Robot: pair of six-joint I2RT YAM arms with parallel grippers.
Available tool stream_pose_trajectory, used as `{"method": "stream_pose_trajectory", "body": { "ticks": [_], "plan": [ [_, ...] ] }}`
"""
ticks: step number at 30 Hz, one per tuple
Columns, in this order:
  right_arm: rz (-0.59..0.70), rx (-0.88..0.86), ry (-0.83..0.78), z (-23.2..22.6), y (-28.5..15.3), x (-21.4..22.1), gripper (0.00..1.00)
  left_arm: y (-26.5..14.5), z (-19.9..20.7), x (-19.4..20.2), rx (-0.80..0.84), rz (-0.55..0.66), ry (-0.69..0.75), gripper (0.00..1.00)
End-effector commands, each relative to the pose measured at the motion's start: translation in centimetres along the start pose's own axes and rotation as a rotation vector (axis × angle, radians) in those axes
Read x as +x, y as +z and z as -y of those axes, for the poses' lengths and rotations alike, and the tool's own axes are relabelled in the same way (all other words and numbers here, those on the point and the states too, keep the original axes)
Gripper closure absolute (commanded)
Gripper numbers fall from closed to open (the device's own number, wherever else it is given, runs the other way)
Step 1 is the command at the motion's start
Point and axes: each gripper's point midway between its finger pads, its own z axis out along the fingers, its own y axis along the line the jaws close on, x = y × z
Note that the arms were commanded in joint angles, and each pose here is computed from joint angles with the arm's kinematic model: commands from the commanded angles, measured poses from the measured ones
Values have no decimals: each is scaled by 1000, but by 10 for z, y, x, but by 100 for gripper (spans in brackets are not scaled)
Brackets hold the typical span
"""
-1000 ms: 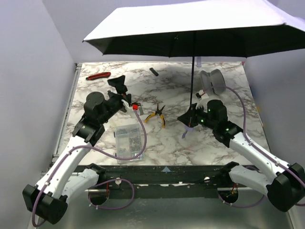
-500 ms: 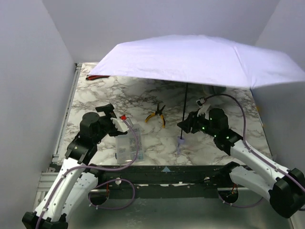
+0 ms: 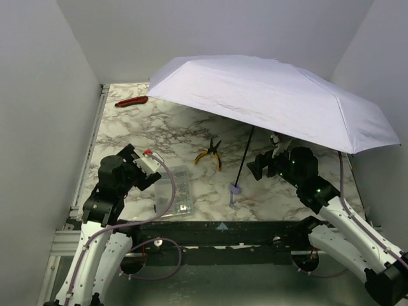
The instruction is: Open the umbrella
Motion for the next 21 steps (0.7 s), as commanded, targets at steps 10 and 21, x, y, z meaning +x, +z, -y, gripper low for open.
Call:
{"method": "stream_pose_trajectory", "body": {
  "ticks": [10,21],
  "plan": [
    [-47,308,-359,72,-77,-22,0,4,-61,40,-34,-372,-706,1],
    [-57,516,-391,108,-122,-18,0,13,-76,62,-57,-380,-723,1]
  ]
}}
